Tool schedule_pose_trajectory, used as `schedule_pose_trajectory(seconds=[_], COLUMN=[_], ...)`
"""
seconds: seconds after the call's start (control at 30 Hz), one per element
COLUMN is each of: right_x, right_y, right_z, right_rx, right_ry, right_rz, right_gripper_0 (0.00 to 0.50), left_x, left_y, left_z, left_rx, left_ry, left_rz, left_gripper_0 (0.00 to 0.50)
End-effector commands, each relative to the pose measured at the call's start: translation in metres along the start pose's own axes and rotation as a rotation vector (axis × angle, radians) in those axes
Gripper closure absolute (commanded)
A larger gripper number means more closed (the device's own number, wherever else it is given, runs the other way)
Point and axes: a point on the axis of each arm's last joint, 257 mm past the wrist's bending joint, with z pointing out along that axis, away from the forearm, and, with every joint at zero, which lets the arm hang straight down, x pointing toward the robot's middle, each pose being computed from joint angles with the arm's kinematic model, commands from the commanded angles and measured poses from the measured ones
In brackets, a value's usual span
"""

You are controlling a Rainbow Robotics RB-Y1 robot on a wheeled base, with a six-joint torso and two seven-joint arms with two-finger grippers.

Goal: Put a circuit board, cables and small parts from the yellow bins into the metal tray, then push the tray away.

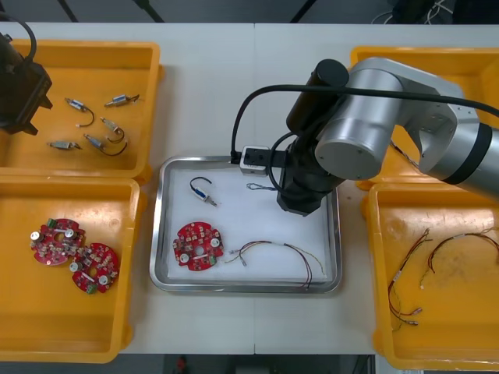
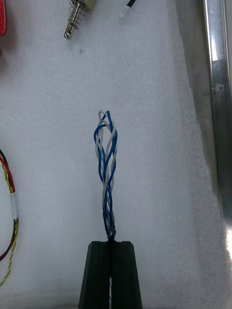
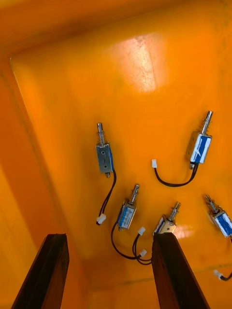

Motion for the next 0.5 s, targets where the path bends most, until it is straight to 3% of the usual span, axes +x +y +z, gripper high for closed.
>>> schedule_pose_trajectory(seconds=[0.03,0.37,0.47,0.5], right_x=[-0.017,-0.013,-0.011,-0.010], right_y=[-0.006,-0.008,-0.009,-0.010], right_z=[0.005,0.014,0.015,0.015], right_rx=[0.041,0.043,0.043,0.043], right_ry=[-0.009,0.000,0.005,0.006], right_rz=[-0.134,-0.188,-0.191,-0.195], right_gripper_0=[0.500,0.489,0.440,0.377], left_x=[-0.029,-0.028,-0.028,-0.028], left_y=[-0.015,-0.021,-0.024,-0.024], left_z=[-0.016,0.010,0.017,0.020], left_rx=[0.038,0.059,0.069,0.071], left_ry=[-0.097,-0.088,-0.081,-0.076], left_rz=[0.077,0.056,0.038,0.031], left_gripper_0=[0.000,0.000,0.000,0.000])
